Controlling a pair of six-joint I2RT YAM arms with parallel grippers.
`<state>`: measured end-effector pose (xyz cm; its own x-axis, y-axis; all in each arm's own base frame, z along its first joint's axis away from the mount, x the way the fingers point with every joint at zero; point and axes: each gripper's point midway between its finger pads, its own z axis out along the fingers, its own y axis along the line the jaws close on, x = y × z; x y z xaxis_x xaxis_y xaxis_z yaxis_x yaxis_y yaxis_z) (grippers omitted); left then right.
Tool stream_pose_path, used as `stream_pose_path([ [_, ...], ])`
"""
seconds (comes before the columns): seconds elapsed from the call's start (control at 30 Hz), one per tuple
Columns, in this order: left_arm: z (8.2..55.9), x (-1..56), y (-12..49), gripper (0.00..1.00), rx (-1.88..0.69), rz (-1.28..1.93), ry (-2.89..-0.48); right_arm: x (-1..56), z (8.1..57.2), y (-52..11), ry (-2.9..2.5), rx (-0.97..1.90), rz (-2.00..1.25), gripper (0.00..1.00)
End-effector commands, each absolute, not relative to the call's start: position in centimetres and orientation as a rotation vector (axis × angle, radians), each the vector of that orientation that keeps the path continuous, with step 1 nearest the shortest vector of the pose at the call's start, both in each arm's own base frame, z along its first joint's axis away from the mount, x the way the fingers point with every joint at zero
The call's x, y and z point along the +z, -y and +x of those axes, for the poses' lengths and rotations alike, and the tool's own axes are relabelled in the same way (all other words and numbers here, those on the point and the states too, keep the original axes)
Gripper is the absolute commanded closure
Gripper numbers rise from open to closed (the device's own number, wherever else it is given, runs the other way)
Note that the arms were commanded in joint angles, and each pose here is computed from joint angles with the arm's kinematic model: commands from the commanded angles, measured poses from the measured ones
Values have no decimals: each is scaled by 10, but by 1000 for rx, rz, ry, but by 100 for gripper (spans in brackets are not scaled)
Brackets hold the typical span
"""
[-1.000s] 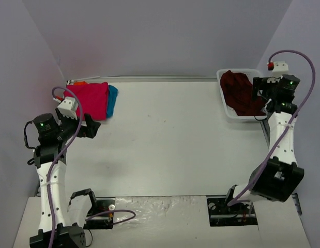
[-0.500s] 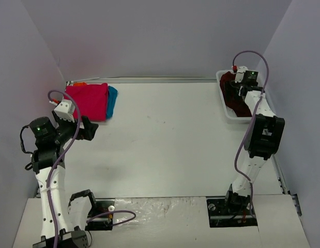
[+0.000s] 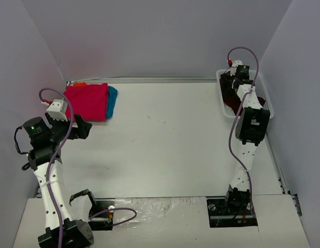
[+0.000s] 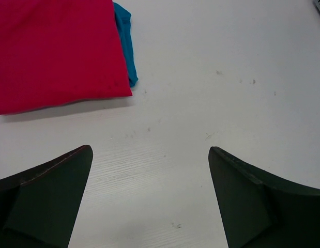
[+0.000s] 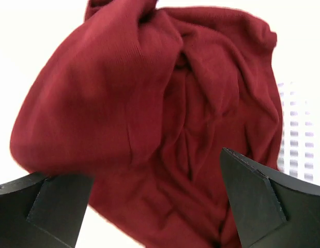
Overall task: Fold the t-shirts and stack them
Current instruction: Grab crumpled tshirt from bin with the right arm
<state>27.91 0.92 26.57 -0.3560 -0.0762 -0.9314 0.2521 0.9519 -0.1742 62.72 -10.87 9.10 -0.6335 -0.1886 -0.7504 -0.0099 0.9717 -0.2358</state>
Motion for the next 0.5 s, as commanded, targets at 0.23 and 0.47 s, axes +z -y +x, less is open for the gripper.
stream_pose_path([
  [0.23, 279, 270, -18, 6, -373, 89, -1877, 28, 657, 108, -2307, -324, -85, 45],
  [0.47, 279, 269, -22, 6, -365, 77, -1872, 19, 653, 121, -2330, -319, -72, 100],
])
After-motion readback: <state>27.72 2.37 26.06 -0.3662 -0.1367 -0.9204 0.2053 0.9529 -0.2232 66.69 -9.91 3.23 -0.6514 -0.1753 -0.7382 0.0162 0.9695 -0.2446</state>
